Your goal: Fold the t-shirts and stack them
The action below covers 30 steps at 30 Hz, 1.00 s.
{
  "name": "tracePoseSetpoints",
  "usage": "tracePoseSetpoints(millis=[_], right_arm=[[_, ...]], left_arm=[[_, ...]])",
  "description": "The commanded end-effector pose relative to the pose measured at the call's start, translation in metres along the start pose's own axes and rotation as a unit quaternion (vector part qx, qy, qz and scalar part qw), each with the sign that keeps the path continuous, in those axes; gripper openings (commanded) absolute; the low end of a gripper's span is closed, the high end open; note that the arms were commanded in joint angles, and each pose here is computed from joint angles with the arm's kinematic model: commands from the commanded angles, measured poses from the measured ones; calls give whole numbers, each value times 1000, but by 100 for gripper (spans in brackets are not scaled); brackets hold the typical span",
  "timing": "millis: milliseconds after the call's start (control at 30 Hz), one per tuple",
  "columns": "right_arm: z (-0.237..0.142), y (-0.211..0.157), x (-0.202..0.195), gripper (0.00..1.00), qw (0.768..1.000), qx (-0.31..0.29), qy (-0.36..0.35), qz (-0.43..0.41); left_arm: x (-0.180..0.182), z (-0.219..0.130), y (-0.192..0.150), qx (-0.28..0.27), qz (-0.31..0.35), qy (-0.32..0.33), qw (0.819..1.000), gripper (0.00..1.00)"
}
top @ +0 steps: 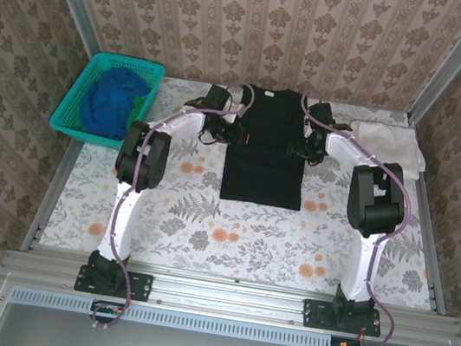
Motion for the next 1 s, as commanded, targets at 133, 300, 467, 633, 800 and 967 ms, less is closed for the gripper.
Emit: tracePoseSetpoints(millis=[133, 300, 467, 633, 800, 967], right_arm=[[-29, -57, 26, 46, 999, -15, 24, -28], [-34, -108, 7, 49, 1000, 4, -20, -21], [-68, -127, -12, 61, 999, -13, -41, -11], [-63, -150, -28, 62, 999, 7, -47, -4], [-41, -158, -25, 60, 1000, 22, 3, 17], [-26, -156, -24, 60, 999, 25, 15, 30]], left_arm=[[-27, -29, 17, -63, 35, -3, 997, 32], [-38, -40, -70, -17, 30, 34, 999, 37], [-32, -73, -157, -57, -16, 73, 996, 60], [-30, -65, -197, -23, -39, 90, 995, 67], [-30, -46, -206, -15, -55, 73, 996, 68], [-32, -36, -199, -22, -60, 70, 995, 57]])
Point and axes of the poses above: each hand's point on the last joint's axis, 136 mm out from that joint toward the fingers, its own z axis out along the fingers, its own x axis along the line the jaws close on, y = z × x, the point moved 5 cm from there along -z, back along the fingers, and after that the axes turned 1 degree about z, right-handed, at the moved point
